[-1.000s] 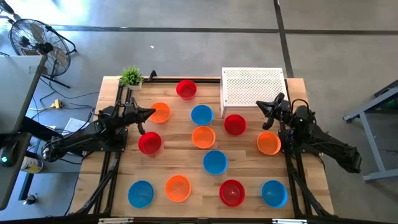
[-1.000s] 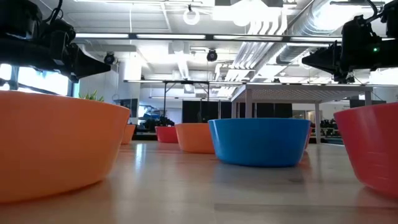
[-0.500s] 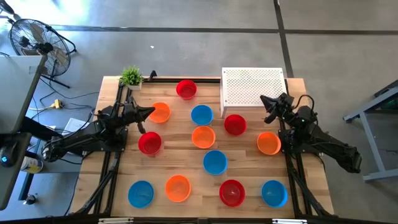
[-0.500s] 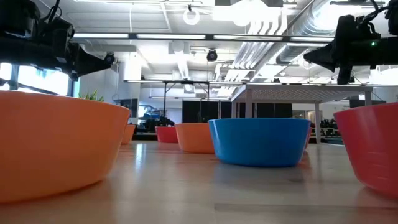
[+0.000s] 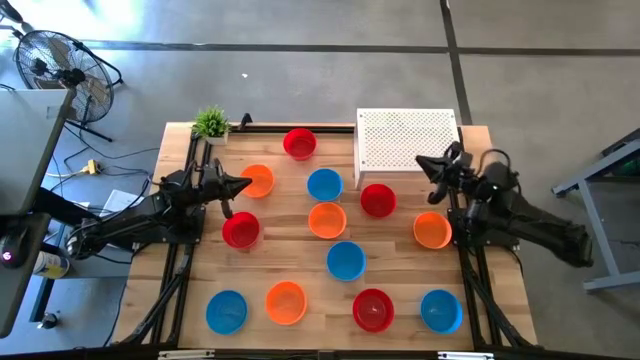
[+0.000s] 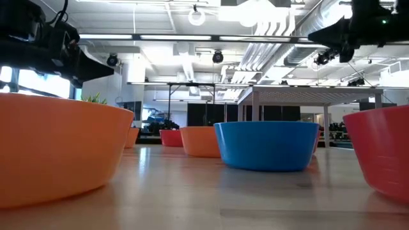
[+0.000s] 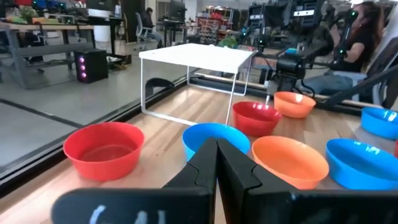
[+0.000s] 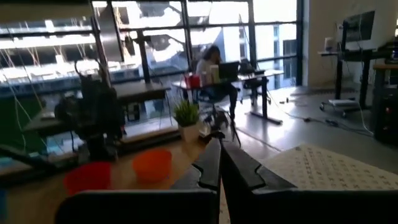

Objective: Pick & Place Mini bowls
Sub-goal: Put the blue bowl on the shelf

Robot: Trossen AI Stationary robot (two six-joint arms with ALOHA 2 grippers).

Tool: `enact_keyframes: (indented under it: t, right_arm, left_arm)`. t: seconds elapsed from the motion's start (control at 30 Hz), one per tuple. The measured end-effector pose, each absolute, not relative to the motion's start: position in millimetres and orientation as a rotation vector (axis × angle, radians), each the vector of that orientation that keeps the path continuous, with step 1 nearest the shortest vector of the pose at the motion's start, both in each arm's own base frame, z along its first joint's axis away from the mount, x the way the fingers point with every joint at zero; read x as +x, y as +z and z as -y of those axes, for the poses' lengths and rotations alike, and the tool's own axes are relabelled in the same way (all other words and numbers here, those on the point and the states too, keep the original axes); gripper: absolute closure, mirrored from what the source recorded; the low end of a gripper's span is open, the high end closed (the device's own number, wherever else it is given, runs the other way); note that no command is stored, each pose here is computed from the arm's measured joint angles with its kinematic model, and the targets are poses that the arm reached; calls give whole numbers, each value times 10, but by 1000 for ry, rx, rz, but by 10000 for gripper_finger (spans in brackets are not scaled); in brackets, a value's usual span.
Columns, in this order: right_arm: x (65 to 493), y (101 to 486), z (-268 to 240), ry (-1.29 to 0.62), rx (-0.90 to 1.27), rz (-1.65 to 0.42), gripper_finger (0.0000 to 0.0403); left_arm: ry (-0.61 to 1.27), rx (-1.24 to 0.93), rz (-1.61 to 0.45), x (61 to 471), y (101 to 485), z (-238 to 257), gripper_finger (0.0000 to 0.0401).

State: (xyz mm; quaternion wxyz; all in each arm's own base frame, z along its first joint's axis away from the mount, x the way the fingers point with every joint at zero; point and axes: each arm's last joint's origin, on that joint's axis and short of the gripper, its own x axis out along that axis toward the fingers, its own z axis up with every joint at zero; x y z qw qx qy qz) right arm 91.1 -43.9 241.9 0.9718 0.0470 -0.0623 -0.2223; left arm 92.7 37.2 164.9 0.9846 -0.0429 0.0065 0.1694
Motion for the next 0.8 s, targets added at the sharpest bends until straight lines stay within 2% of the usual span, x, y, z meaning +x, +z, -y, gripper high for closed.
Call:
enact_keyframes:
  t: [0.4,0.8]
  right_arm:
    - [1503,2532,323,-422,5,-387,403]
    - [1856,2508,-92,-397,294,-747,402]
  left_arm:
    - [410,-41,-49,936,1626,-398,400]
    - [411,-68,-47,936,1622,-398,400]
